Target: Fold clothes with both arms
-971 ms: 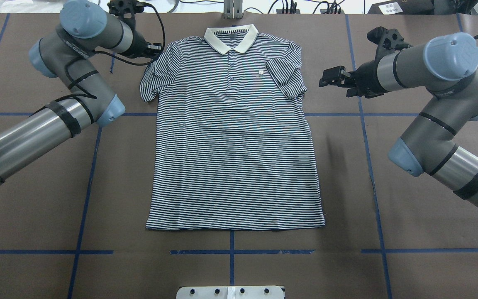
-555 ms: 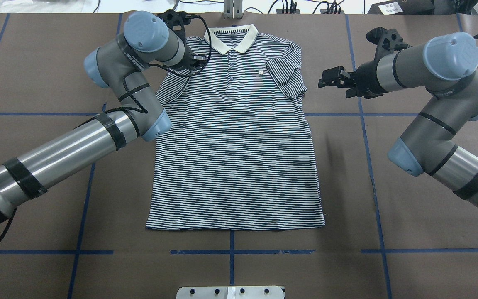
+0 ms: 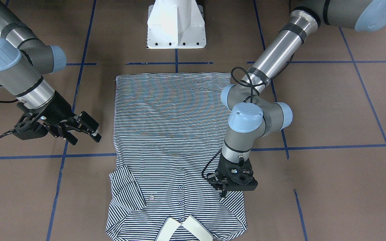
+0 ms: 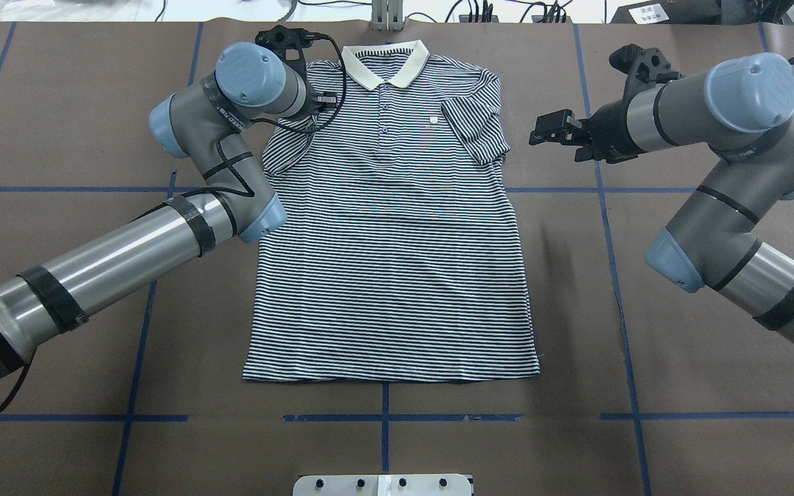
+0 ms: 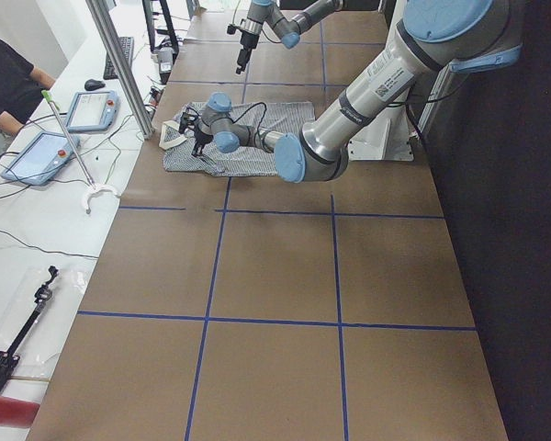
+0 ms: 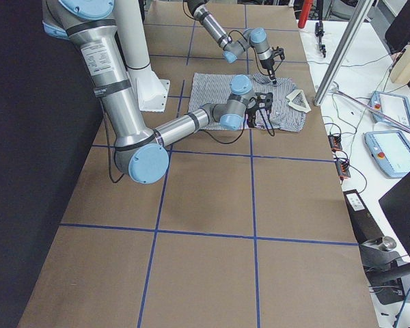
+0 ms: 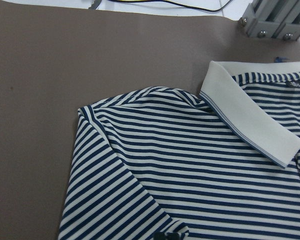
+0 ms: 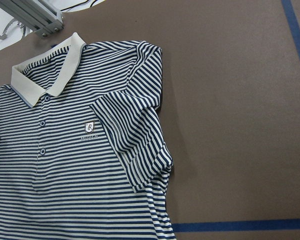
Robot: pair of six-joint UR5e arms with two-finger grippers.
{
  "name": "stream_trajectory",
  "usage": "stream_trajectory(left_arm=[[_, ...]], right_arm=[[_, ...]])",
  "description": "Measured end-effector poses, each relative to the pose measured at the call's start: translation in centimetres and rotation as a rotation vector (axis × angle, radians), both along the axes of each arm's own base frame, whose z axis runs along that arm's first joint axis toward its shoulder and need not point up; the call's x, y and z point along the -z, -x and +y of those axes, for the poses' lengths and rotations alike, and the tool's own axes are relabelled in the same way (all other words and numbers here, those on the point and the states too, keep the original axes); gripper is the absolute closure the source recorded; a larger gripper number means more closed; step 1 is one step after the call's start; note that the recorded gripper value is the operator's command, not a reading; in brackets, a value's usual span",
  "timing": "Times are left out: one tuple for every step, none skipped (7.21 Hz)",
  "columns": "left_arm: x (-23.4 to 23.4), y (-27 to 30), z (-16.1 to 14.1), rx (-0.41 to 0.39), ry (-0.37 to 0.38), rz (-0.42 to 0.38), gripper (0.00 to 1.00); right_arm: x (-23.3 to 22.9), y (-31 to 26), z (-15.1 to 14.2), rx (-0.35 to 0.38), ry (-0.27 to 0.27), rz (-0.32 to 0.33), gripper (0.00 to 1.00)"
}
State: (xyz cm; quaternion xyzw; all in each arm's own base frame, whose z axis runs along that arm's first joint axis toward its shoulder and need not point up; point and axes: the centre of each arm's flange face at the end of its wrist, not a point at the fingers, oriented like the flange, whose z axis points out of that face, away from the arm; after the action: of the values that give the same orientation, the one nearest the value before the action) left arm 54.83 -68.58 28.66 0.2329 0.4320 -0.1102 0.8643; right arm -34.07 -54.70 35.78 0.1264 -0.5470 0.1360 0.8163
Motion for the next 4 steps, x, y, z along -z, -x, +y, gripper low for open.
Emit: stream_trajectory(left_arm=[[1.4,0.3,0.4,0.004,-0.011,0.03,0.27],[3.1,0.9,1.4,0.001,-0.028,0.074,0.2],[3.9,1.6,2.9,-0.02,-0.041,0.116,0.2],[4.5,2.6,5.3,-0.057,-0.052,0.161,0.2]], right_arm=[[0.4,-0.3,0.4,0.0,-0.005,-0.008,0.0],[1.0,-0.6,1.0,-0.001,-0.01,-0.019,0.0],[1.3,-0.4,1.5,-0.003,-0.003,-0.026,0.0],[1.6,0.9,2.5,-0.011,0.04,-0.044,0.0]])
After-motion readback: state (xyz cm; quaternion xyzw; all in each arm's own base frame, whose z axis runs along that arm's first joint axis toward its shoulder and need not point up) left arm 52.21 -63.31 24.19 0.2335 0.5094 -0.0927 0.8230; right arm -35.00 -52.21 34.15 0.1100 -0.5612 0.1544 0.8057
